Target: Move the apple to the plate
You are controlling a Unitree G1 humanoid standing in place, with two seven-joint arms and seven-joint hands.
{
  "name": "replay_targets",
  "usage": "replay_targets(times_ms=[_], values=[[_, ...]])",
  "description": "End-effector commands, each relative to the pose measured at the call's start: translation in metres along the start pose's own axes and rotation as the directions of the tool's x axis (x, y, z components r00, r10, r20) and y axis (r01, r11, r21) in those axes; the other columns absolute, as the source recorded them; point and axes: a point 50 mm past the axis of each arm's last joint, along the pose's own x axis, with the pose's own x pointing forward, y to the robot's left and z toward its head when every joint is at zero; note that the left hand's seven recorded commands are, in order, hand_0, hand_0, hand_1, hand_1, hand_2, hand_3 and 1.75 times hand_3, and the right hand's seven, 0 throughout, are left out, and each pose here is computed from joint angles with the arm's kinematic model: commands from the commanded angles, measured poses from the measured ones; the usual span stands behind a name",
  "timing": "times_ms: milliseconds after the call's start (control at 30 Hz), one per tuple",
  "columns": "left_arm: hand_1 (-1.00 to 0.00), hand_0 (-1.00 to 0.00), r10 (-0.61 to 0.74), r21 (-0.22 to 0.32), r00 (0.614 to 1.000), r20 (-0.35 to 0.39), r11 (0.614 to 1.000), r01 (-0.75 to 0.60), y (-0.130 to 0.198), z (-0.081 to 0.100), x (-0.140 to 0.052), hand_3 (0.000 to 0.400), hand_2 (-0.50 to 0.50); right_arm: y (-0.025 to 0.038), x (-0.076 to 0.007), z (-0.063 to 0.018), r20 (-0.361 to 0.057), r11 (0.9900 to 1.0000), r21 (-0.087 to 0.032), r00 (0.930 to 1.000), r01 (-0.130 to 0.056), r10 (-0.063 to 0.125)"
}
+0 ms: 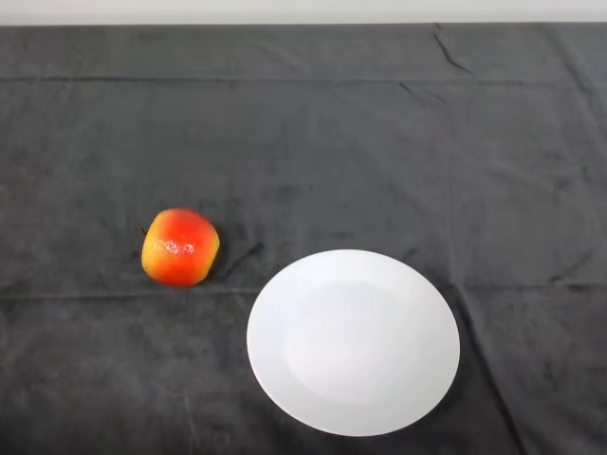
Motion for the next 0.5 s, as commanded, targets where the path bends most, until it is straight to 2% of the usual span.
replay_targets(times_ms=[33,267,500], values=[[0.00,0.00,-0.054,-0.026,0.995,0.078,0.998,0.056,-0.020,0.019,0.000,0.000,0.00,0.0098,0.0070,-0.0026,-0.013,0.9995,0.004,0.9994,-0.031,0.031],[0.00,0.00,-0.146,-0.015,0.982,0.119,0.989,0.149,-0.042,0.025,-0.006,0.000,0.00,0.0097,0.0070,-0.0026,-0.013,0.9995,0.004,0.9994,-0.031,0.031],[0.00,0.00,-0.292,0.015,0.941,0.169,0.956,0.294,-0.066,0.029,-0.017,0.000,0.00,0.0097,0.0070,-0.0026,-0.013,0.9995,0.004,0.9994,-0.031,0.031]])
